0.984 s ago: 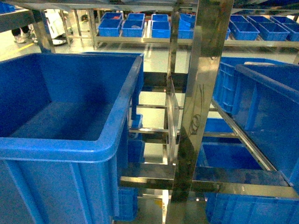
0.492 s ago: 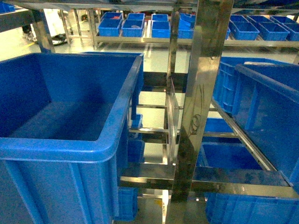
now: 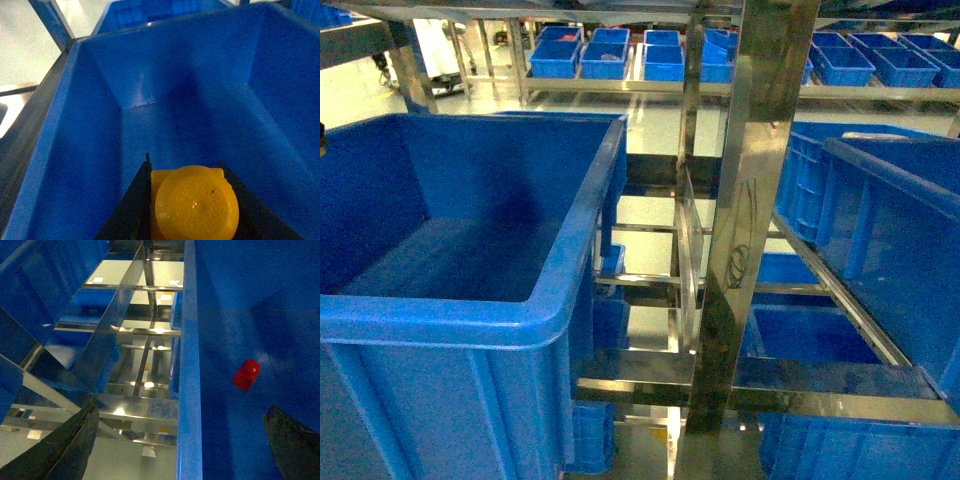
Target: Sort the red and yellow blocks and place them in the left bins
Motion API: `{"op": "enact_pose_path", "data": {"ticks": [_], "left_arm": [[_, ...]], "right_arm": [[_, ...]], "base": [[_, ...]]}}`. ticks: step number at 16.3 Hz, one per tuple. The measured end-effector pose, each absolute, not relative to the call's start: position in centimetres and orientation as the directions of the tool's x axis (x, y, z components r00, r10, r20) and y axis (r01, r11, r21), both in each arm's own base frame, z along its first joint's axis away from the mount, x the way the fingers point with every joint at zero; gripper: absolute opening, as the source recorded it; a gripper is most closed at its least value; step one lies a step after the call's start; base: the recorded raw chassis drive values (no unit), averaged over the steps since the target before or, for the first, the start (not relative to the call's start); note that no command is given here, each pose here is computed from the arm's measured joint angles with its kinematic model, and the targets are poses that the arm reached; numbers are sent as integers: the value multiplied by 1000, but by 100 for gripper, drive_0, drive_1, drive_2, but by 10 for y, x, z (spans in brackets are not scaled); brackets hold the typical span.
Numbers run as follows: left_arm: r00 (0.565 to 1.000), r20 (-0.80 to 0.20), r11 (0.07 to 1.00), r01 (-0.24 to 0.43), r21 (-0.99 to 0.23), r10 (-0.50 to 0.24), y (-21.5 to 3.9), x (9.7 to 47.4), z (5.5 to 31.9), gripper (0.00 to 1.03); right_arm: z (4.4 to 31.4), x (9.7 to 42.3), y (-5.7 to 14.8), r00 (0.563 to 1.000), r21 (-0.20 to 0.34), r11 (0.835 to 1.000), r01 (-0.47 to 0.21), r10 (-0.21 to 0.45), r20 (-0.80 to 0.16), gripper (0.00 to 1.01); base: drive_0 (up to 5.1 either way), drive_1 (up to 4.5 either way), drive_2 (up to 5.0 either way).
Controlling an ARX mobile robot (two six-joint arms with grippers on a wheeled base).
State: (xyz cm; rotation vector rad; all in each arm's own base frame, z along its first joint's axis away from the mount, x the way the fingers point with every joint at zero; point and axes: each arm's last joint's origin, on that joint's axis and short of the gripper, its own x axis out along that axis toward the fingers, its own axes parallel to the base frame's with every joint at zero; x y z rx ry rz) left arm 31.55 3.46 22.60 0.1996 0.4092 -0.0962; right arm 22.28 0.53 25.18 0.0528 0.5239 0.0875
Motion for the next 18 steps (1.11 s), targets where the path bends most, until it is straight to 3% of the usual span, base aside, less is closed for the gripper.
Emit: {"op": "enact_pose_path", "data": {"ticks": [7,9,11,13,15,16,17,18], "left_arm": [[868,-492,971,165,172,-60,28,364,211,26],[837,-543,974,173,147,-67,29,372,205,26],[782,-619,987,148,62,-79,38,377,186,26],[770,-636,994,98,56,-40,46,377,172,26],[771,-636,989,116,89,-33,32,378,155,26],[781,-624,987,115,108,-22,33,380,152,44],[810,-586,983,131,127,-32,32,383,157,72],[813,-581,982,135,134,-33,31,383,159,75]], "right_arm": [[252,223,5,862,73,995,-70,97,-497,98],[252,223,5,862,73,995,-70,97,-498,98],[252,223,5,862,73,995,-70,97,-497,98],[252,223,5,862,73,995,-70,97,-497,98],[252,223,5,862,73,995,-70,97,-497,98],[252,223,5,862,73,995,-70,97,-497,98],[252,223,5,862,73,995,-70,97,-498,98],[252,223,5,862,73,995,-70,97,-498,98]], "base": [[0,0,0],[0,0,0],[0,0,0],[0,0,0],[0,0,0],[0,0,0],[0,0,0],[0,0,0]]}}
